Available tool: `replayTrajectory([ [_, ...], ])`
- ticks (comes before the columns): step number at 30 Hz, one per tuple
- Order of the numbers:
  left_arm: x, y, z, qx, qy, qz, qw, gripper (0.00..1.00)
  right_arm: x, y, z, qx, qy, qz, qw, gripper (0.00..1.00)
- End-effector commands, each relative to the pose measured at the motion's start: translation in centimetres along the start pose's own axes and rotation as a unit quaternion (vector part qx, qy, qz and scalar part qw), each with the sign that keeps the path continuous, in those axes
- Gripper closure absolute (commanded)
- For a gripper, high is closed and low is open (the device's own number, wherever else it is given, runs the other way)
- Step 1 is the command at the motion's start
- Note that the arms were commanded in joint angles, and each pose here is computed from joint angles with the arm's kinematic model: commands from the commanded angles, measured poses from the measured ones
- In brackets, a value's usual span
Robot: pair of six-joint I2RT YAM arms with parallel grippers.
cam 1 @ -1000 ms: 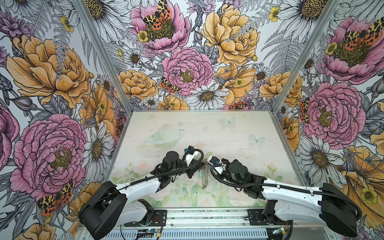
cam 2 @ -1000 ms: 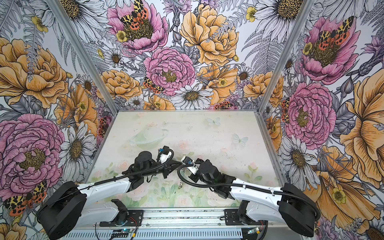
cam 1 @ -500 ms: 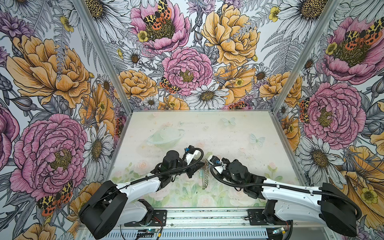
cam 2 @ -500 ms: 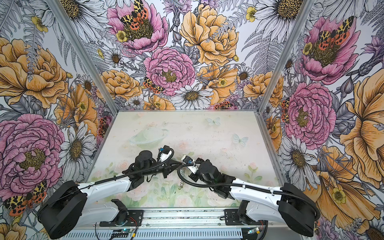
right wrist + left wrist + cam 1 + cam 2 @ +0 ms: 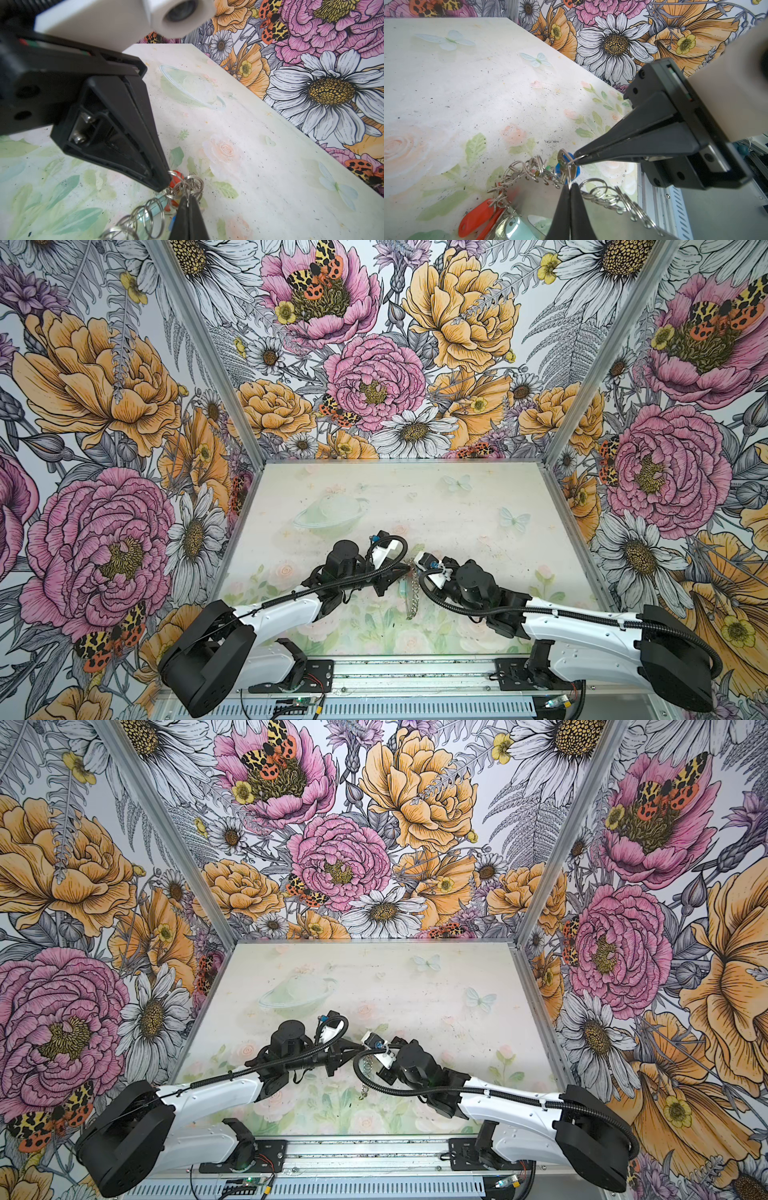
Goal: Put the keys on the keyring
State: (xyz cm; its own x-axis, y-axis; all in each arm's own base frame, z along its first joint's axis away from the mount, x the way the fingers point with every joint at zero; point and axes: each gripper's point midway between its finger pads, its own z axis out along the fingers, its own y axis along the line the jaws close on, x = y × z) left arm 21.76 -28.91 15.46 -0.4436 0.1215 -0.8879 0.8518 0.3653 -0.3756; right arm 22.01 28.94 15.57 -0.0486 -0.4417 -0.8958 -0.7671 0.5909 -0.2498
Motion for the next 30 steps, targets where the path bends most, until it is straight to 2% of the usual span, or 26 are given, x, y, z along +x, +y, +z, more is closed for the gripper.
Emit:
replayTrajectory([
  [1,-2.6,-0.5,0.0,0.014,-0.031,0.018,0.999,1.0,-1.0,0.5,0.1,-0.008,-0.016,-0.004,1.0,1.0],
  [30,-2.7,-0.2,0.2,0.011,-0.031,0.008,0.999,1.0,-0.5,1.5,0.3,-0.021,-0.005,-0.02,1.0,1.0],
])
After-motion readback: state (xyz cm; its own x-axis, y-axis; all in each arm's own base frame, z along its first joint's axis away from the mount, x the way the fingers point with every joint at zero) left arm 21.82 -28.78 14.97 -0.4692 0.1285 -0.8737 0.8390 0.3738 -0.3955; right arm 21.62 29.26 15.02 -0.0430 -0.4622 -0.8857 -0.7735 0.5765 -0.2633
